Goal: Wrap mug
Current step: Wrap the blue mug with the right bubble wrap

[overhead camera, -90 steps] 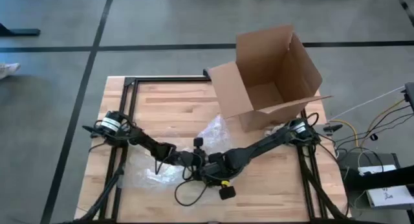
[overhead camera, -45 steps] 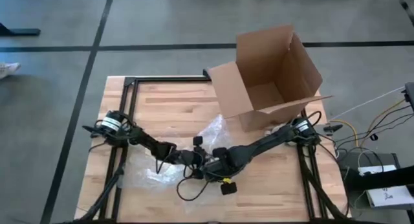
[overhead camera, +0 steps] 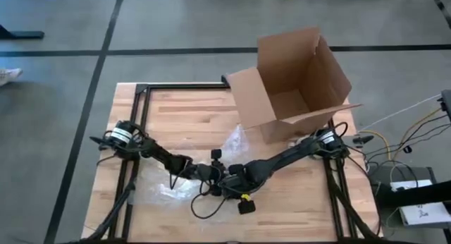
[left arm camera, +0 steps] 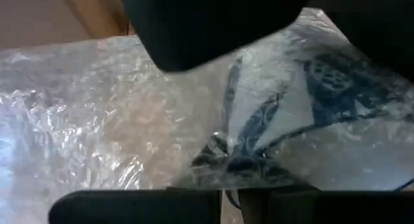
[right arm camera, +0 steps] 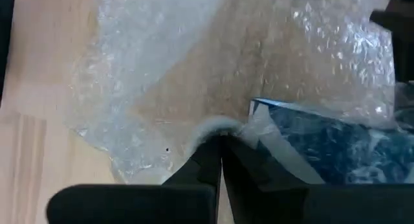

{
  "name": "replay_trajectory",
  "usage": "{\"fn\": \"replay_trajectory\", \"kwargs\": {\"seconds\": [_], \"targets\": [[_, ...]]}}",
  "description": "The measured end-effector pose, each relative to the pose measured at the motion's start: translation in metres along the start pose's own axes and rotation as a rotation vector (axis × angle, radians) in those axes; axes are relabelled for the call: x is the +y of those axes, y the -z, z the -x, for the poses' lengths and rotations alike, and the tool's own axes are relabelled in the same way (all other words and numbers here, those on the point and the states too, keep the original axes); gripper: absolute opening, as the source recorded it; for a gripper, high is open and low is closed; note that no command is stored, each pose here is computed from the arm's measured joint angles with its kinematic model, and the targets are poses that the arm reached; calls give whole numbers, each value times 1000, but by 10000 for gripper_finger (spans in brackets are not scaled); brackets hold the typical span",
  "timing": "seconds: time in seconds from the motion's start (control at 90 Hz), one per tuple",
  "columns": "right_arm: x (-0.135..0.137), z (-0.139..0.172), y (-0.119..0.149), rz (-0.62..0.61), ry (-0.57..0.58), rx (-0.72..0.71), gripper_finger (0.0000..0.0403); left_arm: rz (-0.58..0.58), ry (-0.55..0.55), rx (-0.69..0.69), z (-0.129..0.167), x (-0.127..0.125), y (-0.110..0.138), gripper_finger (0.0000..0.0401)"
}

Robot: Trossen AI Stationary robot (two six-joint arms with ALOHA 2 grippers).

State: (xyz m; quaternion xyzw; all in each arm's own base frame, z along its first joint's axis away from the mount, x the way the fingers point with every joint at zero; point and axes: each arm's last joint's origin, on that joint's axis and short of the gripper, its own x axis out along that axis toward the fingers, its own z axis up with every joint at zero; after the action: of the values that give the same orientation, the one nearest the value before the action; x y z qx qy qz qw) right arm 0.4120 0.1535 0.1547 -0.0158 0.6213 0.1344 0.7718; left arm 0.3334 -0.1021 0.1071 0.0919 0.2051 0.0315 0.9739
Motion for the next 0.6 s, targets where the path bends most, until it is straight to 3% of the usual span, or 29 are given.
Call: {"fn": "replay_trajectory", "kwargs": {"seconds": [0.6], "targets": [[5,27,-7,-1,14,47,0,11,-2,2,0,1,0,5]]}}
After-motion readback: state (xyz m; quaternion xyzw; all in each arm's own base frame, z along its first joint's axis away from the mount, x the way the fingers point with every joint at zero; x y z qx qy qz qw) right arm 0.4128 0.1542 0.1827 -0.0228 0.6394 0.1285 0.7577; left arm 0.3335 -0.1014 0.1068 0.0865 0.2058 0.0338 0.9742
